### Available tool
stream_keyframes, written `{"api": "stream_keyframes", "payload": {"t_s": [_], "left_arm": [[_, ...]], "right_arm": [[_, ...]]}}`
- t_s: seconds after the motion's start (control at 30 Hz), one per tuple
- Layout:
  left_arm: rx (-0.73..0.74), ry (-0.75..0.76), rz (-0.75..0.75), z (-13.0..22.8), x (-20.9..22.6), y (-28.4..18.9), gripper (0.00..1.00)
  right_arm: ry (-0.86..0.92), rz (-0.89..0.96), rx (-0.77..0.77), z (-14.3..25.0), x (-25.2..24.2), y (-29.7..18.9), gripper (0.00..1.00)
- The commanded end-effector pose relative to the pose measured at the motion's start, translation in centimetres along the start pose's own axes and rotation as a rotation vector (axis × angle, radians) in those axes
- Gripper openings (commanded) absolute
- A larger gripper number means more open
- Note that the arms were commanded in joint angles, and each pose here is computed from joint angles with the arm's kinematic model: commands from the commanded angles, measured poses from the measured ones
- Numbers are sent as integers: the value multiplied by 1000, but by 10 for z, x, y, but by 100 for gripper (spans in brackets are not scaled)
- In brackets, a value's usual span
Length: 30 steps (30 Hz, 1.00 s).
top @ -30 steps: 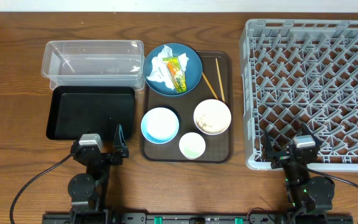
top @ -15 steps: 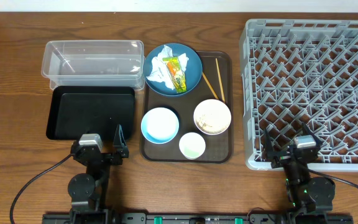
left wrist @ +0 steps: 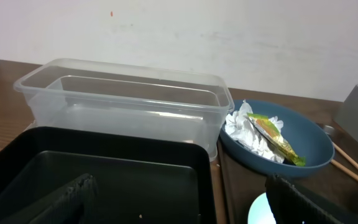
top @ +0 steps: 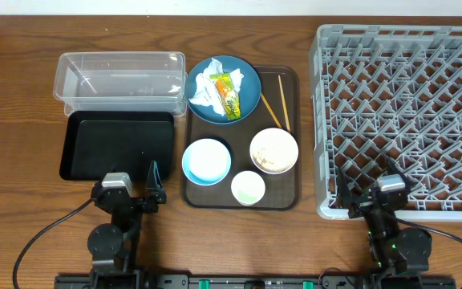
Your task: Sort waste into correct bins and load items into the dishwasher rack
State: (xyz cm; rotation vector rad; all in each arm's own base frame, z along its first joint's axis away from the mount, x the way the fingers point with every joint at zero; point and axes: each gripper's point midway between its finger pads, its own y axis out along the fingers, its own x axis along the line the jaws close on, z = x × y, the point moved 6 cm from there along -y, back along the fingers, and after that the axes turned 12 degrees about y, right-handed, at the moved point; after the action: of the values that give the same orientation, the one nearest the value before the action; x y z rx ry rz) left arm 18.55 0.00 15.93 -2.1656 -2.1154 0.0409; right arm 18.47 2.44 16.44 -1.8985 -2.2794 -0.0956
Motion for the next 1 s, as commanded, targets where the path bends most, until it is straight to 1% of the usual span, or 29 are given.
{"api": "stream_keyframes", "payload": {"t_s": [0.0, 0.1, 0.2, 0.4, 0.5, 0.63, 0.77, 0.87, 0.97], "left_arm": [[47, 10, 27, 12, -4, 1, 89], [13, 12, 49, 6, -6, 1, 89], [-56, 17, 66, -10, -7, 0, 89], [-115, 22, 67, -46, -6, -7, 89], [-116, 23, 66, -71, -4, -7, 89], [-102, 25, 120, -110, -7, 0, 89], [-64, 21, 206, -148, -13, 15, 89], [2, 11, 244, -171, -14, 32, 89], [86, -3, 249, -188, -12, 52, 89]], "right_arm": [[44, -12, -2, 0, 1, 0, 99], [57, -20, -2, 0, 2, 0, 99], [52, -33, -31, -6, 3, 0, 99], [15, -52, -134, -41, 10, -8, 99], [-84, -48, -175, -66, 15, -13, 99], [-171, -22, -194, -99, 18, -14, 99], [-177, -15, -167, -128, 21, -5, 99], [-162, -13, -127, -148, 23, 9, 99], [-137, -30, -51, -166, 26, 27, 99]]}}
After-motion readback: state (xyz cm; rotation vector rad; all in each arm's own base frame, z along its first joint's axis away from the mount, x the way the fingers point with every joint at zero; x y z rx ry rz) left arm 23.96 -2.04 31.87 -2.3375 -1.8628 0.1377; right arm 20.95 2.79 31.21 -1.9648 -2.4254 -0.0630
